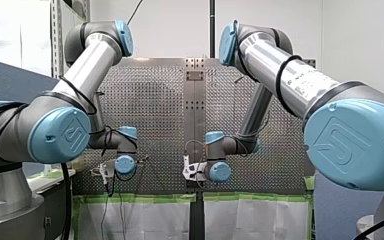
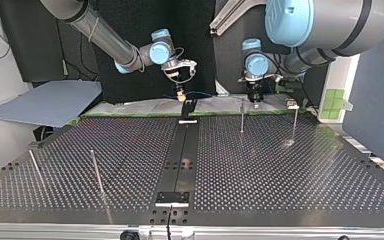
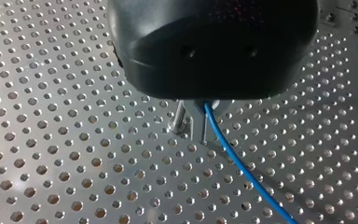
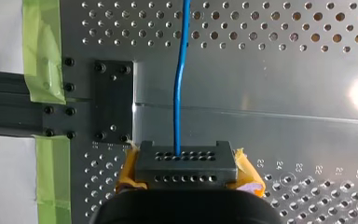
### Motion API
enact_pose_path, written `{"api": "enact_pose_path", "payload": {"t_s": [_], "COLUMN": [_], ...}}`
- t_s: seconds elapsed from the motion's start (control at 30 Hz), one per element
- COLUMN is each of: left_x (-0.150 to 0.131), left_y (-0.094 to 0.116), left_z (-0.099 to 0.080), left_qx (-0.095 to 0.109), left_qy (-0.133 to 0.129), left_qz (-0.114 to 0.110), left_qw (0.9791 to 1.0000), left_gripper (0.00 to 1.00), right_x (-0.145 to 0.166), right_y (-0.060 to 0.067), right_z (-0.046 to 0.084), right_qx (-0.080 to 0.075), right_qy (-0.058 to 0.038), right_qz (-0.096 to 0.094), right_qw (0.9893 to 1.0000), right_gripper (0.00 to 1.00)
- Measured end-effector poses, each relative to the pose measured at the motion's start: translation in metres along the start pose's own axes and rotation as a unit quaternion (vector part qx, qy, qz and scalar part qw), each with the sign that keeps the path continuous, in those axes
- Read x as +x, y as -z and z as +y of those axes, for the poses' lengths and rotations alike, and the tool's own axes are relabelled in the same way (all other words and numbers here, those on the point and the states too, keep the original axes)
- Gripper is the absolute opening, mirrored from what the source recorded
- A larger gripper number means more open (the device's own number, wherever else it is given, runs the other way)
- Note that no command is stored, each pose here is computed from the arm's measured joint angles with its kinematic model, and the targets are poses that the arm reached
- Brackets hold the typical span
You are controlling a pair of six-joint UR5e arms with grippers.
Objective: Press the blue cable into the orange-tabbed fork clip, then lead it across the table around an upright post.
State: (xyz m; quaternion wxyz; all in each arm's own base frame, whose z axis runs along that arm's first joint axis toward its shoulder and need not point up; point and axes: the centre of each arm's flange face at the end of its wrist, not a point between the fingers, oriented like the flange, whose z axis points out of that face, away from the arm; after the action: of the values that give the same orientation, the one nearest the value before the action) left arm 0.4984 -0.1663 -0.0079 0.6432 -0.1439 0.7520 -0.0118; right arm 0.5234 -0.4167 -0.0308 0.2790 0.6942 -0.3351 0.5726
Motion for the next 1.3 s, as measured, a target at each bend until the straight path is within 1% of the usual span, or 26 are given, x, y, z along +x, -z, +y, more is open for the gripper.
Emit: {"api": "enact_pose_path", "payload": {"t_s": [0.13,0.27,0.53,0.67,0.73,0.8,0.9,1.07,1.3], "left_x": [0.000,0.000,-0.004,0.003,0.010,0.017,0.020,0.017,0.013], "left_y": [-0.002,-0.006,-0.018,-0.023,-0.026,-0.030,-0.036,-0.046,-0.053], "left_z": [0.002,0.005,0.010,0.012,0.014,0.017,0.018,0.018,0.021], "left_qx": [0.002,-0.001,-0.004,-0.003,-0.007,-0.011,-0.015,-0.016,-0.022], "left_qy": [-0.001,-0.001,0.003,0.000,-0.003,-0.003,0.002,0.015,0.022], "left_qz": [0.004,0.004,0.002,0.014,0.022,0.026,0.024,0.018,0.020], "left_qw": [1.0000,1.0000,1.0000,0.9999,0.9997,0.9996,0.9996,0.9996,0.9993], "left_gripper": [0.00,0.00,0.00,0.00,0.00,0.00,0.00,0.00,0.00], "right_x": [0.000,0.000,0.000,0.000,0.000,-0.001,-0.001,0.001,0.008], "right_y": [-0.001,-0.002,-0.004,-0.004,-0.005,-0.005,-0.005,-0.008,-0.016], "right_z": [0.005,0.010,0.016,0.017,0.017,0.019,0.021,0.024,0.028], "right_qx": [-0.004,-0.009,-0.012,-0.013,-0.013,-0.014,-0.015,-0.018,-0.020], "right_qy": [-0.0005,-0.0014,-0.0021,-0.0025,-0.0026,-0.0026,-0.0026,-0.0031,-0.0035], "right_qz": [0.000,0.000,0.001,0.002,0.002,0.001,0.000,0.002,0.004], "right_qw": [1.0000,1.0000,0.9999,0.9999,0.9999,0.9999,0.9999,0.9998,0.9998], "right_gripper": [0.00,0.00,0.00,0.00,0.00,0.00,0.00,0.00,0.00]}}
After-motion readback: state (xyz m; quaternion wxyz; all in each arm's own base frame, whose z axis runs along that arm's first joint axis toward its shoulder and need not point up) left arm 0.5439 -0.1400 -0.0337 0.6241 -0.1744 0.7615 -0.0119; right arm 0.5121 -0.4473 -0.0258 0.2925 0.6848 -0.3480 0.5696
